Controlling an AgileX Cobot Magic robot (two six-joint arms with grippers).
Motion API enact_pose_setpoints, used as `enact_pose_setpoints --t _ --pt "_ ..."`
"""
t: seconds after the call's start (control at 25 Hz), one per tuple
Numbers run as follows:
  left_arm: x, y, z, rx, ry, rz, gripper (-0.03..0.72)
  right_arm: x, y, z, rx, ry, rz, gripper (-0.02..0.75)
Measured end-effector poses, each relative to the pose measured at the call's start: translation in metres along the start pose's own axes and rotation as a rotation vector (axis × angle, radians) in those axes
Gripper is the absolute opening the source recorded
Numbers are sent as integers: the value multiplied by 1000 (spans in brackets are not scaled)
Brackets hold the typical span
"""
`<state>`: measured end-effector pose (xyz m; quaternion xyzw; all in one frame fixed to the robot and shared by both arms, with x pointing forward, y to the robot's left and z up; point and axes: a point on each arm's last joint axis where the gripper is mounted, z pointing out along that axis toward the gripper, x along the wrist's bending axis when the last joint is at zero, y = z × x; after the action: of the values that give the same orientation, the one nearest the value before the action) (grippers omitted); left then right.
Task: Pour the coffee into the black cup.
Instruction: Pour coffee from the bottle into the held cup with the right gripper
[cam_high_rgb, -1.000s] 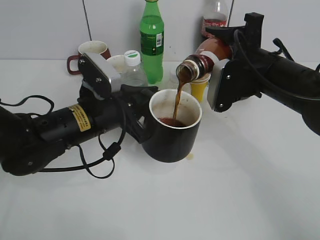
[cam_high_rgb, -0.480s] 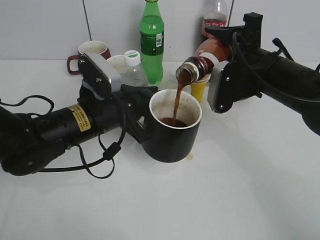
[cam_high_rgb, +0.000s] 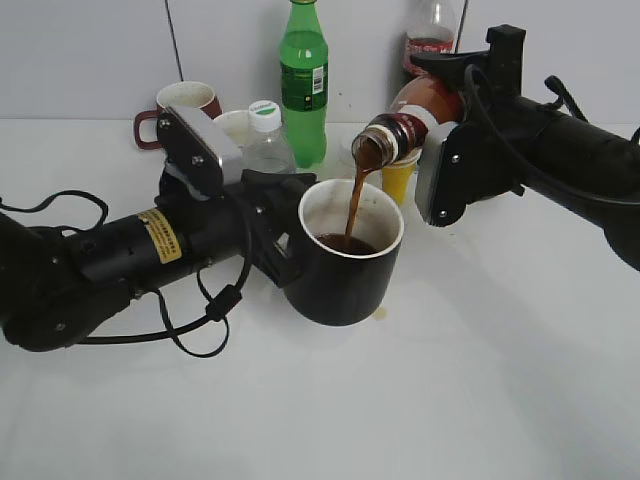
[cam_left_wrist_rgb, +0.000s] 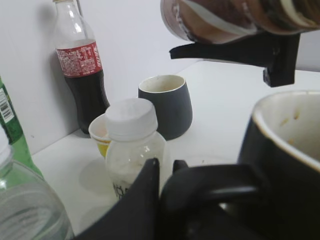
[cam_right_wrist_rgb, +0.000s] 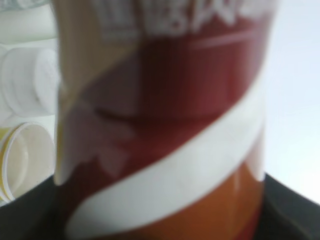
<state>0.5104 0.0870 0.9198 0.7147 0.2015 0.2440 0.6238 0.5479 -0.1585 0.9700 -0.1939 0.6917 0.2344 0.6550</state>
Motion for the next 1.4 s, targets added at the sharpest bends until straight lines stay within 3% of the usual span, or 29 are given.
enact_pose_setpoints --t 0.52,0.8,1.0,1.16,1.4 --pt "0 0 0 1 -1 0 48 0 0 0 0 0 3 503" --pt "0 1 0 -7 -1 0 48 -4 -1 2 -1 -17 197 503" --pt "1 3 0 -35 9 -6 48 -4 -3 2 24 -32 424 503" --pt "3 6 -1 -49 31 -15 48 -5 -9 1 77 -72 721 503" --pt "13 14 -26 -73 182 -68 48 11 -17 -13 194 -109 1116 503"
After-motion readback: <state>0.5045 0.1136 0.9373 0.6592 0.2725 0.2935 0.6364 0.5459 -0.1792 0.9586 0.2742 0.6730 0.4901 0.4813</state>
